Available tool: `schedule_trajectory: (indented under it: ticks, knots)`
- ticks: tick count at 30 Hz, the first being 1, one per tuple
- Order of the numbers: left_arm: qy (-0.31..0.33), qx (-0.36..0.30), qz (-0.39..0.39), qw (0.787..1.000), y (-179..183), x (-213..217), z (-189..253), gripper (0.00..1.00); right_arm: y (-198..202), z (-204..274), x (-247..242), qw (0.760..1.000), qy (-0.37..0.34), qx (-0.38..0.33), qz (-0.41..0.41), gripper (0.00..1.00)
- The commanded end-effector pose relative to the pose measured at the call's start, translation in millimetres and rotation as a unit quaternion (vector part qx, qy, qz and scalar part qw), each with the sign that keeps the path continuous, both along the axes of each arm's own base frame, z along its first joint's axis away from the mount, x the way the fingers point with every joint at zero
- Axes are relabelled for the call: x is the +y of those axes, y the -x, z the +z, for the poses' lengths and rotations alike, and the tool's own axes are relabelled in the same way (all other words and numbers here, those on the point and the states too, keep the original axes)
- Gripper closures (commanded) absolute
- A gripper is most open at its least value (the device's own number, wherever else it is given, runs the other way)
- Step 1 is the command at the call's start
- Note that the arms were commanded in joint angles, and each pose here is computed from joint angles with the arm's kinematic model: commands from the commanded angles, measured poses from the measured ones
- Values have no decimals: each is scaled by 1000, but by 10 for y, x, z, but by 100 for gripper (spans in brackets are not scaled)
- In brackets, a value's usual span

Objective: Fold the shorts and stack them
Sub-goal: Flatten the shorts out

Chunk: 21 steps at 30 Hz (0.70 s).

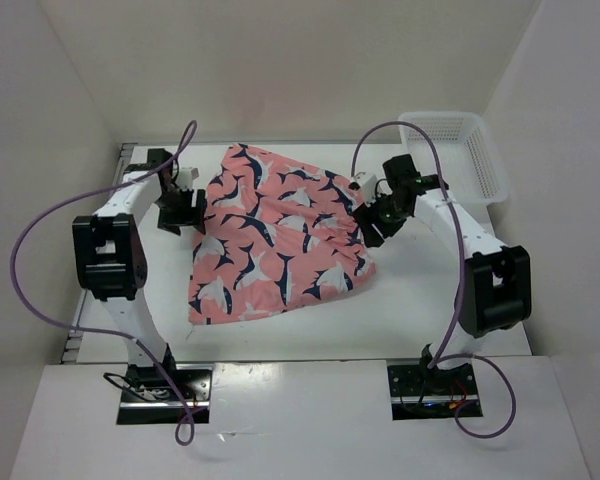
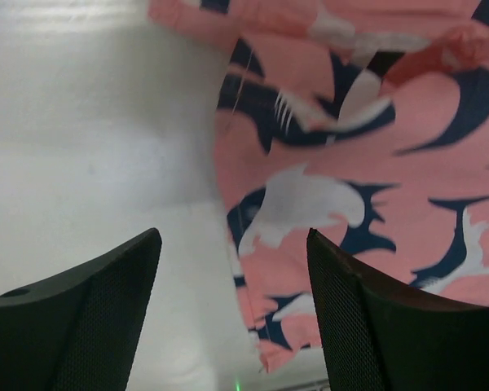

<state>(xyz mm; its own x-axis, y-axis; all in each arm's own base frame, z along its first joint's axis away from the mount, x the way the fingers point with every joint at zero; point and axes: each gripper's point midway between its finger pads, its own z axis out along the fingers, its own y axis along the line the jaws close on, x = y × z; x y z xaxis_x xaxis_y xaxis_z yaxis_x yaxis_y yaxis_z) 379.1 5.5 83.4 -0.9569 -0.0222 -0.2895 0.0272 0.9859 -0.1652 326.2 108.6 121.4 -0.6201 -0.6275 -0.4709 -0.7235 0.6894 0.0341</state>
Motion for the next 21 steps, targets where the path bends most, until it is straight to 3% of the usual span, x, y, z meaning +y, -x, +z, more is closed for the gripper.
schedule_trajectory:
  ticks: [1, 6, 8, 9, 10, 12, 13, 14, 16, 17, 19, 20, 21]
  knots:
    - [33, -43, -29, 998, -367, -223, -65, 20, -208, -111, 151, 999, -31, -1, -31, 34]
    - [46, -41, -52, 997, -536, -420, -411, 17, 25, -508, 22, 999, 9, 50, -2, 31]
    - [47, -30, -59, 997, -508, -486, -534, 22, 96, -607, 4, 998, 13, 66, -2, 31]
    - [53, -21, -65, 996, -486, -546, -604, 28, 117, -677, 21, 997, 9, 75, 0, 31]
    - [59, -25, -67, 996, -506, -567, -595, 47, 140, -739, 47, 996, 12, 84, 4, 31]
    - [63, -26, -68, 995, -505, -582, -590, 66, 153, -796, 110, 996, 9, 91, 13, 37]
    - [63, -26, -68, 995, -505, -582, -590, 77, 178, -825, 155, 995, 10, 95, 20, 41]
    - [57, -25, -66, 996, -507, -559, -597, 93, 156, -823, 179, 995, 6, 96, 22, 51]
    - [35, -32, -45, 998, -521, -353, -515, 99, 161, -829, 275, 994, -7, 101, 33, 63]
    - [27, -37, -37, 998, -512, -274, -472, 100, 172, -831, 356, 993, -20, 108, 37, 74]
    - [2, -35, -14, 999, -477, -65, -407, 100, 193, -825, 404, 993, -25, 109, 44, 85]
    - [-22, -27, -6, 999, -391, 22, -400, 100, 215, -821, 451, 992, -28, 111, 50, 97]
    - [-38, -25, -1, 999, -363, 76, -395, 99, 278, -853, 431, 991, -25, 122, 50, 100]
